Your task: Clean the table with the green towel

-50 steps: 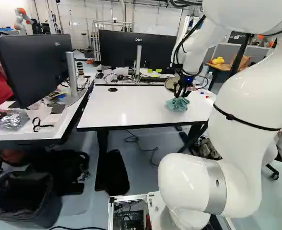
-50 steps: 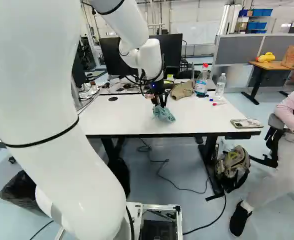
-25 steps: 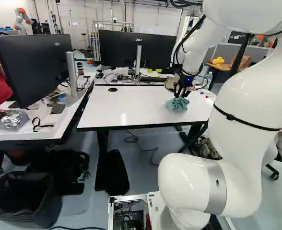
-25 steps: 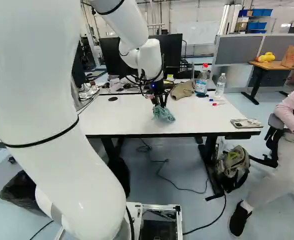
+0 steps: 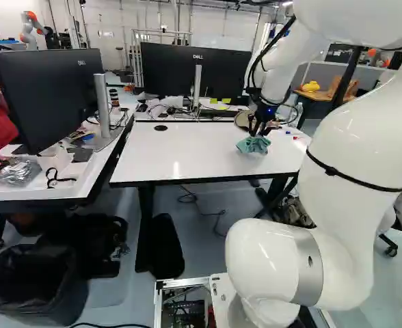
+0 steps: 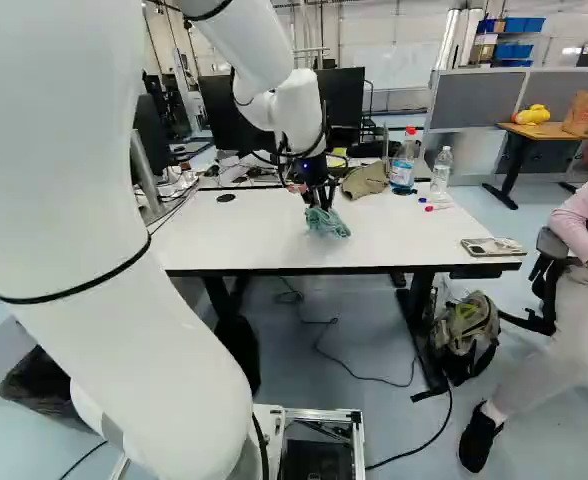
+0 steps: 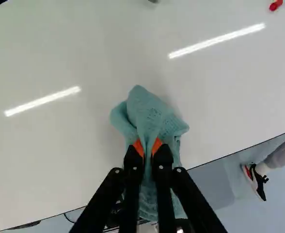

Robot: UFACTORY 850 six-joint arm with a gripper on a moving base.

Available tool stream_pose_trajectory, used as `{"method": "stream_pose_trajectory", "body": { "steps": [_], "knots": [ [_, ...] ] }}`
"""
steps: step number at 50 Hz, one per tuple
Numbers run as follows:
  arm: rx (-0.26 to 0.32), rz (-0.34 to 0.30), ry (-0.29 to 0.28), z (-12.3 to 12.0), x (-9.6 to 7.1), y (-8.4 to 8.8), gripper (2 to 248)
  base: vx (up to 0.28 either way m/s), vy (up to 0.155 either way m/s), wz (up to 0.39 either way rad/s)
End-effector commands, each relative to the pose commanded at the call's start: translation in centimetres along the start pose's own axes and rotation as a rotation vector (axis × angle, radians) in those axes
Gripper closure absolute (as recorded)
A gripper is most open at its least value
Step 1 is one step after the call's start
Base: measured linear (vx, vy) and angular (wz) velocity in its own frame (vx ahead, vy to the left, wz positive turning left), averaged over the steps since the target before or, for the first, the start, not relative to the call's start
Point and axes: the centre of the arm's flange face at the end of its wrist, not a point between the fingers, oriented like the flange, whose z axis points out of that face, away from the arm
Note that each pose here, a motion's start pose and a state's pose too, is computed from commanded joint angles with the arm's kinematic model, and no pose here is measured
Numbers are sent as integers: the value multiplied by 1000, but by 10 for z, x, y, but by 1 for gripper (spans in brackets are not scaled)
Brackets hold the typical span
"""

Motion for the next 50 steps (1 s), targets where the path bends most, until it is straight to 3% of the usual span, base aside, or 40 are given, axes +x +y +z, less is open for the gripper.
{"method": "stream_pose_trajectory", "body": {
  "steps": [26, 50],
  "knots": [
    [29, -74, 74, -32, 15, -39, 212, 0, 0, 0],
    [63, -156, 81, -39, 8, -82, 212, 0, 0, 0]
  ]
}}
